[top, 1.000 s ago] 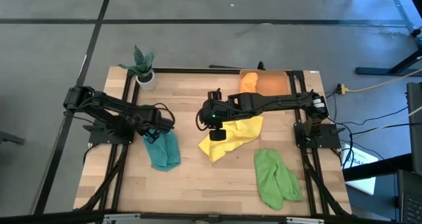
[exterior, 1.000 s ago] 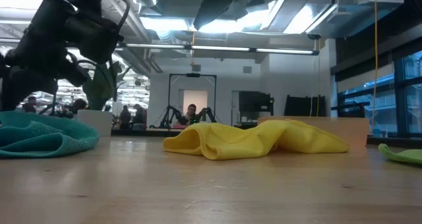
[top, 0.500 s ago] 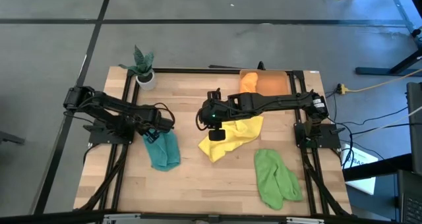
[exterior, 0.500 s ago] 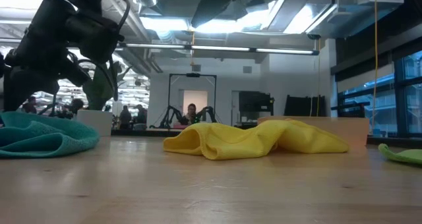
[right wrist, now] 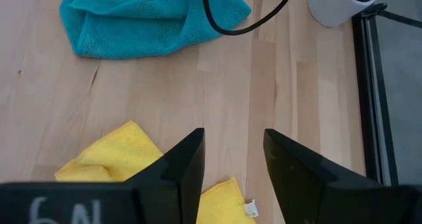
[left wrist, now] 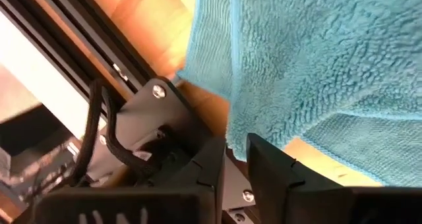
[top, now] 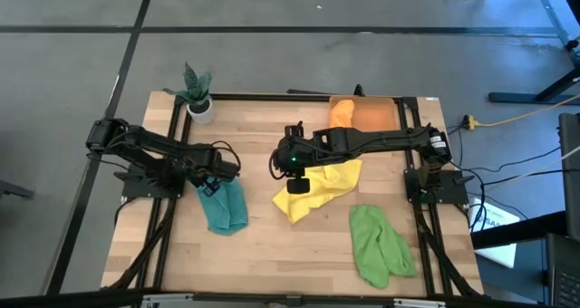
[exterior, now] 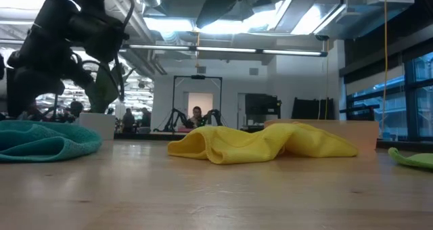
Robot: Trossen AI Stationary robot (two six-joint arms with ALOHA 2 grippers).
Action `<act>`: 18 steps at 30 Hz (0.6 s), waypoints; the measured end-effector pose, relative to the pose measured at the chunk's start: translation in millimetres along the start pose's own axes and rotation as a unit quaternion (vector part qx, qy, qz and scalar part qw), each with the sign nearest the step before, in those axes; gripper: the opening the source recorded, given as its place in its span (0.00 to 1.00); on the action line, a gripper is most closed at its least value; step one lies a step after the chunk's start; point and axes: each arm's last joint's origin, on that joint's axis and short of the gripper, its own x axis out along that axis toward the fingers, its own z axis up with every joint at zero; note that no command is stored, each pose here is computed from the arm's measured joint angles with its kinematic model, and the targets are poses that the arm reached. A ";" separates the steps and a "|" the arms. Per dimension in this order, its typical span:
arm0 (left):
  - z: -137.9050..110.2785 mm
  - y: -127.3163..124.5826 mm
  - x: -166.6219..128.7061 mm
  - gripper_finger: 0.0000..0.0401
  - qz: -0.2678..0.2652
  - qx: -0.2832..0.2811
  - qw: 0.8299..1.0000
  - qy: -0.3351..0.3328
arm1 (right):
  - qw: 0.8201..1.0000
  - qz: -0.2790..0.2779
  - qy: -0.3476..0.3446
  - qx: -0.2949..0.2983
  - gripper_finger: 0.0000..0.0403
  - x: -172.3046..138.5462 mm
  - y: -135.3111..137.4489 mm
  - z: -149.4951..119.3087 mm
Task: Roll microfiber towels into tight, uniform cylinder then place into a basket
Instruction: Roll the blue microfiber towel
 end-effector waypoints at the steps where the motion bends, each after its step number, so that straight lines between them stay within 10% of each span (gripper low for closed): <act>1: -1.0 -1.3 -2.2 0.13 -0.001 0.004 1.000 -0.009 | 1.000 0.000 0.000 0.001 0.39 0.0 0.0 0.0; 18: -78.2 -70.7 -45.5 0.14 -0.192 0.179 0.945 -0.196 | 0.999 0.039 -0.003 0.016 0.39 -0.1 2.5 -0.1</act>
